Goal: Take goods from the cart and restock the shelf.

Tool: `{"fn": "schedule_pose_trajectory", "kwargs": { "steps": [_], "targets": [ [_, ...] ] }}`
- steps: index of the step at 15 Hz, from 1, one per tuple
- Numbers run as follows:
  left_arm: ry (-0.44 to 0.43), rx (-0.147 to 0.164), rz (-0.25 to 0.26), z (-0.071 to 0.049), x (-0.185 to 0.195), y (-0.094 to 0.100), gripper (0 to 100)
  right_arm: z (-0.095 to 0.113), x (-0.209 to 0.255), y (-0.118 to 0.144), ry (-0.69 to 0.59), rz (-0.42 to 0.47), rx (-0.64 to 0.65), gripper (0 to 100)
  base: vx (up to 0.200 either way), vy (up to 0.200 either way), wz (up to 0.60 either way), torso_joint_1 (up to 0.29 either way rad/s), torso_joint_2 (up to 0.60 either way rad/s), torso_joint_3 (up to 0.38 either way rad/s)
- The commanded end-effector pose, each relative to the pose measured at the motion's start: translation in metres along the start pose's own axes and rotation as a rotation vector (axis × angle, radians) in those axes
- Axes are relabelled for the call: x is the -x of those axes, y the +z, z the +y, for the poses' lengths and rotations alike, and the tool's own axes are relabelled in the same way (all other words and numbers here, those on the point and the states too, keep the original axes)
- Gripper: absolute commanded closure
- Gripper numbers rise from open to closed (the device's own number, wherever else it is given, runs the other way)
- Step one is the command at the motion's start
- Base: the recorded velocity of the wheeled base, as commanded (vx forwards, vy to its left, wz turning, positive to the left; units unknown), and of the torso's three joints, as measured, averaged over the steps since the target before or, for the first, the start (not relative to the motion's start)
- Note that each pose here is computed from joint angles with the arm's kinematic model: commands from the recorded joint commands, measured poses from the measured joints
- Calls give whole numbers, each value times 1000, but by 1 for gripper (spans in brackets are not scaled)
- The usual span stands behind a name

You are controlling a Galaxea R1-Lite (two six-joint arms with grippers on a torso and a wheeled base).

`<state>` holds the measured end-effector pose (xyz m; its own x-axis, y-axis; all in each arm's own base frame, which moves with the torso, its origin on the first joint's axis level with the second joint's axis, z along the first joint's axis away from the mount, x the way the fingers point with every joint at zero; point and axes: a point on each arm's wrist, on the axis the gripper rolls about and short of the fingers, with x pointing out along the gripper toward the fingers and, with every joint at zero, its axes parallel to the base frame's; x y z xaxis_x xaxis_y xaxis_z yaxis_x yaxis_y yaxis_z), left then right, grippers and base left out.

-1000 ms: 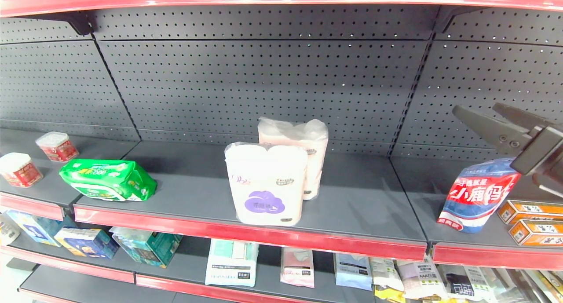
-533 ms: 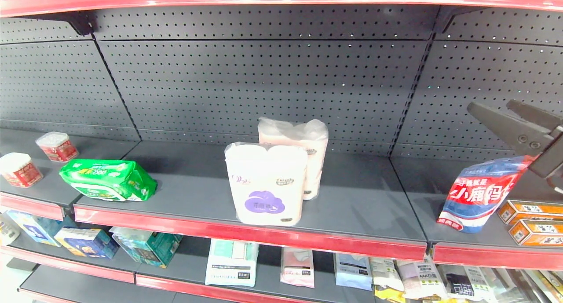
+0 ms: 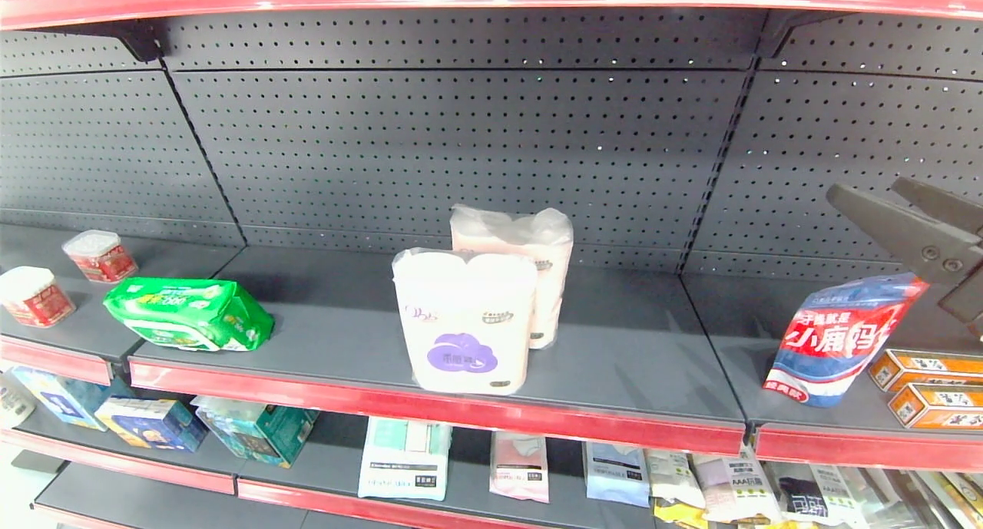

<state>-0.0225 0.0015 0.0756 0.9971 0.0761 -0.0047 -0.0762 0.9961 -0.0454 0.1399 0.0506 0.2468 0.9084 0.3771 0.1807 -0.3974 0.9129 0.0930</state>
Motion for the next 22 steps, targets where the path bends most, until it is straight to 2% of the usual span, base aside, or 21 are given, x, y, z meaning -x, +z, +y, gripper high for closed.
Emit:
{"fn": "schedule_pose_trajectory", "kwargs": {
  "steps": [1, 6, 10, 13, 17, 22],
  "targets": [
    [1, 0, 0, 0, 0, 0, 0, 1, 4, 2, 17, -13, 2, 0, 0, 0, 0, 0, 0, 0],
    [1, 0, 0, 0, 0, 0, 0, 1, 9, 4, 18, -22, 3, 0, 0, 0, 0, 0, 0, 0],
    [1, 0, 0, 0, 0, 0, 0, 1, 23, -5, 5, 57, -4, 0, 0, 0, 0, 0, 0, 0],
    [1, 0, 0, 0, 0, 0, 0, 1, 45, -22, 13, 88, 2, 0, 0, 0, 0, 0, 0, 0],
    [1, 0, 0, 0, 0, 0, 0, 1, 57, -20, 12, 56, 25, 0, 0, 0, 0, 0, 0, 0],
    [0, 0, -2, 0, 0, 0, 0, -6, 82, -18, -105, 24, 19, 0, 0, 0, 0, 0, 0, 0]
  ]
}}
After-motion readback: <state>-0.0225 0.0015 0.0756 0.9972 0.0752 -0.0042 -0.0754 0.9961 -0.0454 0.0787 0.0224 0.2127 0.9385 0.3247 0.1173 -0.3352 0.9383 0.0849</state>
